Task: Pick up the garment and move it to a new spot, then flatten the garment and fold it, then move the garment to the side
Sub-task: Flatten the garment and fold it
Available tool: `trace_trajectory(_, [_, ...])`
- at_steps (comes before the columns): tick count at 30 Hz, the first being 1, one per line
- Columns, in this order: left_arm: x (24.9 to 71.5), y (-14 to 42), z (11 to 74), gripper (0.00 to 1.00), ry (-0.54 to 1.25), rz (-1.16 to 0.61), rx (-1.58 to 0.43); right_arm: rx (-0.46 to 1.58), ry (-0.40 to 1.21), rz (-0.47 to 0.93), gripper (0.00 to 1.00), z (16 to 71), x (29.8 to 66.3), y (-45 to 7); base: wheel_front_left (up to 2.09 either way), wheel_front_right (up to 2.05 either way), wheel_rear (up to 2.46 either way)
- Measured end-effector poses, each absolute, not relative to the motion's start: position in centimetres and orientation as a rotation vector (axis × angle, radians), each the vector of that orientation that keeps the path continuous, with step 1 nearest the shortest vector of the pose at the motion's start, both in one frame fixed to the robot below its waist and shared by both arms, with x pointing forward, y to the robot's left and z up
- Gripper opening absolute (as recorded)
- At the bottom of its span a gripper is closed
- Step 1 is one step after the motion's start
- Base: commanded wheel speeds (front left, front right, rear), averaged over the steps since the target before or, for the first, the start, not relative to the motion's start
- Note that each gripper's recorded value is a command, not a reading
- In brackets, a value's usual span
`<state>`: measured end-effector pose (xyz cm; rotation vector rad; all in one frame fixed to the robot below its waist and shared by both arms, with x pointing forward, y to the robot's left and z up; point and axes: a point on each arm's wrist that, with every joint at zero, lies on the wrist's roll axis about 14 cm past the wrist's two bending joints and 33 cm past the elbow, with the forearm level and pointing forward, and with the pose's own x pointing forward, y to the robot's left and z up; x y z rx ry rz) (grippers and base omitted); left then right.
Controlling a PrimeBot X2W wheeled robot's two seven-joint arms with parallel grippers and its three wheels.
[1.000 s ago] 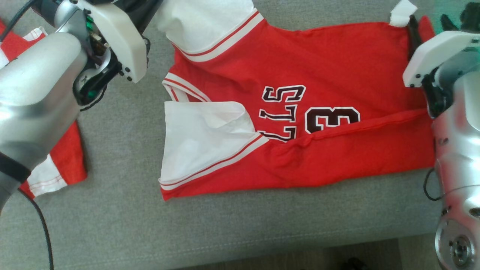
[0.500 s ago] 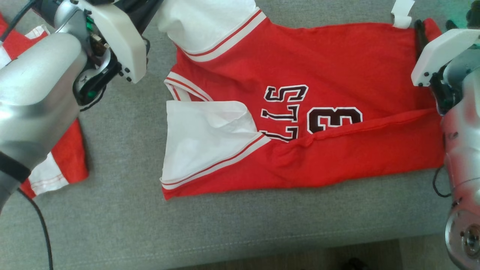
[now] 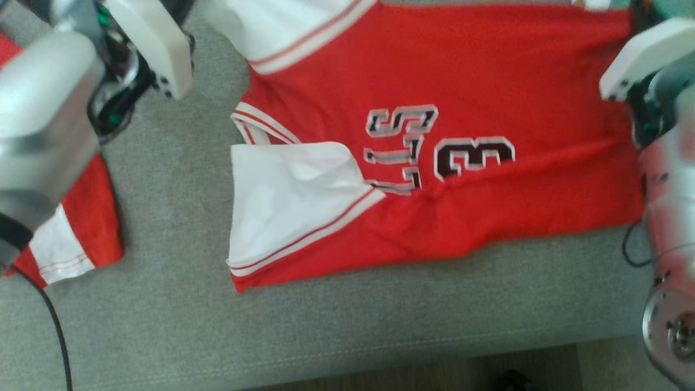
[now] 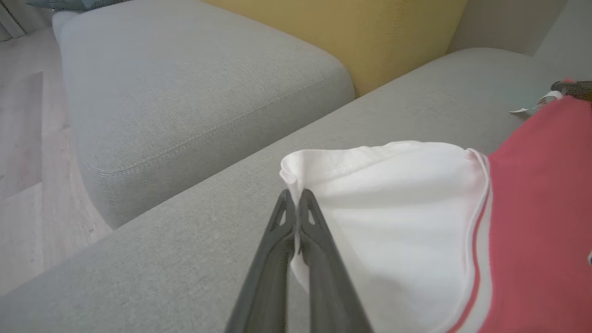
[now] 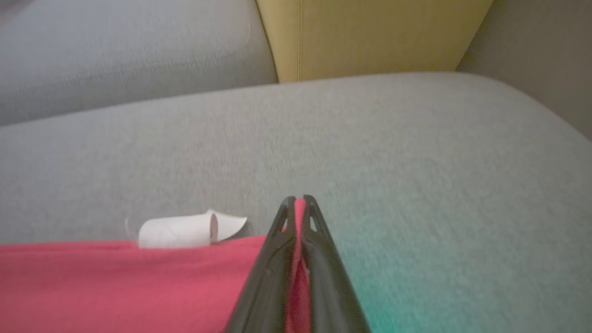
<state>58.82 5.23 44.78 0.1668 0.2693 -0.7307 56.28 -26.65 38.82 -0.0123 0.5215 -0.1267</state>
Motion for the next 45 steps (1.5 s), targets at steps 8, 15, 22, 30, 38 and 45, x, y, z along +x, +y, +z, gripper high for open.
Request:
trace_trajectory(8, [61.6,6.1,45.8,0.00,0.204,-0.666,0.207,0.024,0.347,-0.158,0.00,42.1,59.4,-27.1,0.00,0.00,0.00])
trace_trajectory(15, [64.0,6.2,47.9,0.00,0.114,-0.609,0.218,0.016,0.204,-0.162,0.00,45.1,61.6,-27.0,0.00,0.00,0.00])
trace_trajectory(22, [63.3,5.8,49.3,0.00,0.072,-0.622,0.242,0.046,0.189,-0.152,0.00,45.5,61.3,-26.0,0.00,0.00,0.00])
trace_trajectory(30, [58.5,5.4,49.4,0.00,0.086,-0.664,0.204,0.095,0.265,-0.169,0.00,44.1,57.6,-26.4,0.00,0.00,0.00])
trace_trajectory(38, [52.9,5.8,50.5,0.00,0.083,-0.716,0.184,0.145,0.337,-0.162,0.00,44.3,54.5,-26.3,0.00,0.00,0.00])
trace_trajectory(45, [47.0,5.5,49.4,0.00,0.154,-0.764,0.177,0.148,0.456,-0.148,0.00,42.5,51.0,-26.1,0.00,0.00,0.00])
